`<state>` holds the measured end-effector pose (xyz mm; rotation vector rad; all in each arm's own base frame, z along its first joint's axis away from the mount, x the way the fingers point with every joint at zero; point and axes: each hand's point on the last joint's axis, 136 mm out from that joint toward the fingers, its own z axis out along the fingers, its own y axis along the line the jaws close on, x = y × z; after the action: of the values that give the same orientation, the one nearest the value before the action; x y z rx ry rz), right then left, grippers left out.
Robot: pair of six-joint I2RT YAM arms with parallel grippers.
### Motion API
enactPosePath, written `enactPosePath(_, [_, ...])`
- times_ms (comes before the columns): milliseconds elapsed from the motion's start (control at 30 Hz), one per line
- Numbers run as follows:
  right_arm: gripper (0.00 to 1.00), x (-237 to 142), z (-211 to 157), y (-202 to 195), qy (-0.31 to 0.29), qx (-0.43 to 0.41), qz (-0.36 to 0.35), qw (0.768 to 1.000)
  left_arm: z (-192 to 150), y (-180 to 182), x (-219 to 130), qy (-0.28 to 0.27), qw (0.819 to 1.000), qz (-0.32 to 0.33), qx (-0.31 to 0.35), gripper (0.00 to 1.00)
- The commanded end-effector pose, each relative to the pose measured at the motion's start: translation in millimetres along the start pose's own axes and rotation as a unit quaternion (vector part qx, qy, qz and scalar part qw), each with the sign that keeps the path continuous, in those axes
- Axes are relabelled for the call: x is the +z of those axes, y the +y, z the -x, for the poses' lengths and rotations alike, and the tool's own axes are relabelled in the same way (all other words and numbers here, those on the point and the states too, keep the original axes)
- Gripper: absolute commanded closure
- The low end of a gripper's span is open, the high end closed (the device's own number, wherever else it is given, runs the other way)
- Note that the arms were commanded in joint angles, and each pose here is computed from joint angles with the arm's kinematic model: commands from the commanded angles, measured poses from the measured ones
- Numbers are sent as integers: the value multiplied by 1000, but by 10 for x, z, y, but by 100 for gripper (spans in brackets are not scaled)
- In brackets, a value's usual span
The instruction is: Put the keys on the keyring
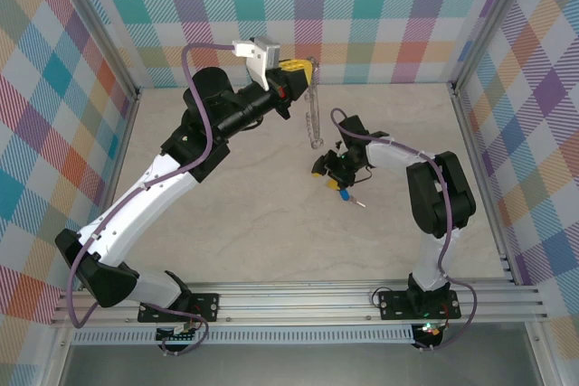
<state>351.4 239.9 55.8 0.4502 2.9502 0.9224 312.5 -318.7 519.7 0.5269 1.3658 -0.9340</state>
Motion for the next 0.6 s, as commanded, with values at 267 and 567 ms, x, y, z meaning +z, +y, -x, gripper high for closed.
enactPosePath(267, [46, -280, -46, -308, -45, -28, -56, 997, 336, -166, -121, -46, 999, -21, 6, 100])
enactPosePath(567, [44, -265, 53, -462, -52, -29, -90, 994, 344, -198, -149, -47, 998, -28, 5, 100])
